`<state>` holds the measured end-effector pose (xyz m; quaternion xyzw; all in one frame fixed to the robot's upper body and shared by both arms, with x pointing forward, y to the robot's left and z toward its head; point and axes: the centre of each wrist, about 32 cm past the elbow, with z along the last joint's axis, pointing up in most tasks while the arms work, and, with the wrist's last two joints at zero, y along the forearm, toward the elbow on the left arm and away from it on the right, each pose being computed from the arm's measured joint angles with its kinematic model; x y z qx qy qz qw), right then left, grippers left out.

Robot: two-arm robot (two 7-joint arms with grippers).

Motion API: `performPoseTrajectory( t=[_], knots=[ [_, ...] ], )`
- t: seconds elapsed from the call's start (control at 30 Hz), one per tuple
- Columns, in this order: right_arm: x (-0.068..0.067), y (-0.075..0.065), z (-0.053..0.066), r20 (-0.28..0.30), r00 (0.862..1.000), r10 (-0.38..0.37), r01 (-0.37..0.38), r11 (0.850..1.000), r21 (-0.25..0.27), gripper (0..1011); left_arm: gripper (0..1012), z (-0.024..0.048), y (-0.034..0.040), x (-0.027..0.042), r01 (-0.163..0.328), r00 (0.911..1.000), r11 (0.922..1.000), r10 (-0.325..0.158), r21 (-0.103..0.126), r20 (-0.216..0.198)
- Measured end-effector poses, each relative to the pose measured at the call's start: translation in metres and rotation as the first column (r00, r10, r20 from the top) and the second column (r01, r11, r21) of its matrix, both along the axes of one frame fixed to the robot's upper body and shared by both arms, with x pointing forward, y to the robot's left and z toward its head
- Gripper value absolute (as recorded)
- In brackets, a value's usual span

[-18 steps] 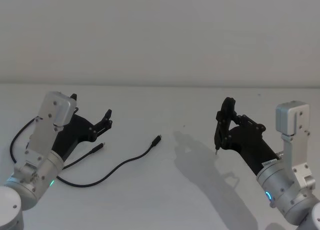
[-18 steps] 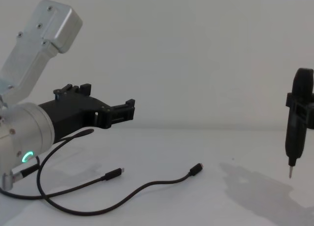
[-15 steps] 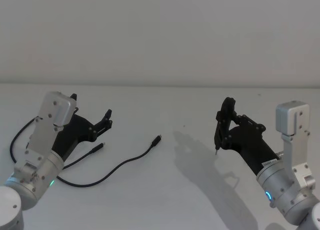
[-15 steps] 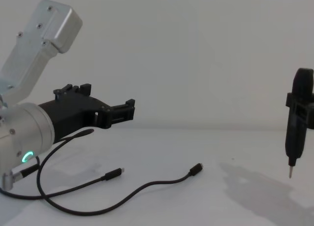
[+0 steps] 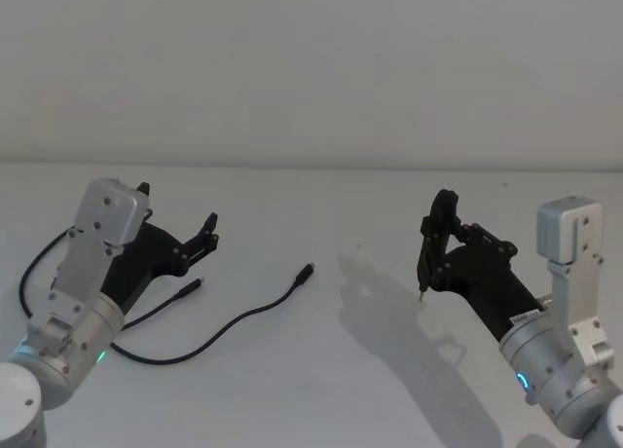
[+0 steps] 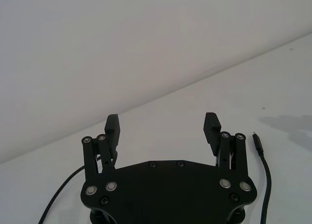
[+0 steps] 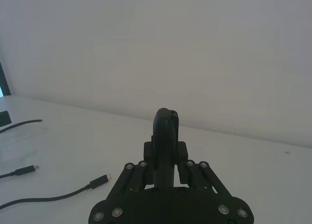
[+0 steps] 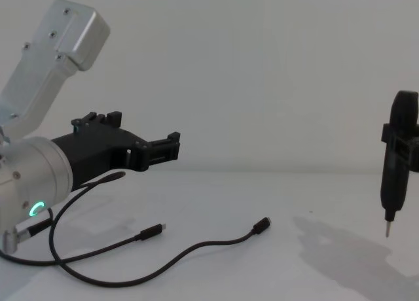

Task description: Pick up the data cable with the one hand.

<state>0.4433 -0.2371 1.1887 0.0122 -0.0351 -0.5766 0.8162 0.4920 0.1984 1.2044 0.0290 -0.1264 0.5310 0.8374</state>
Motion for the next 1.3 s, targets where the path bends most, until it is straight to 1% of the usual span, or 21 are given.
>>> performPoseTrajectory(
  t=[1.3],
  knots=[
    [0.0000,0.0000,0.0000,0.000,1.000,0.000,0.000,1.000,0.000,275,1001,0.0000,0.0000,0.0000,0.000,1.0000,1.0000,0.000,0.000,0.000]
  ],
)
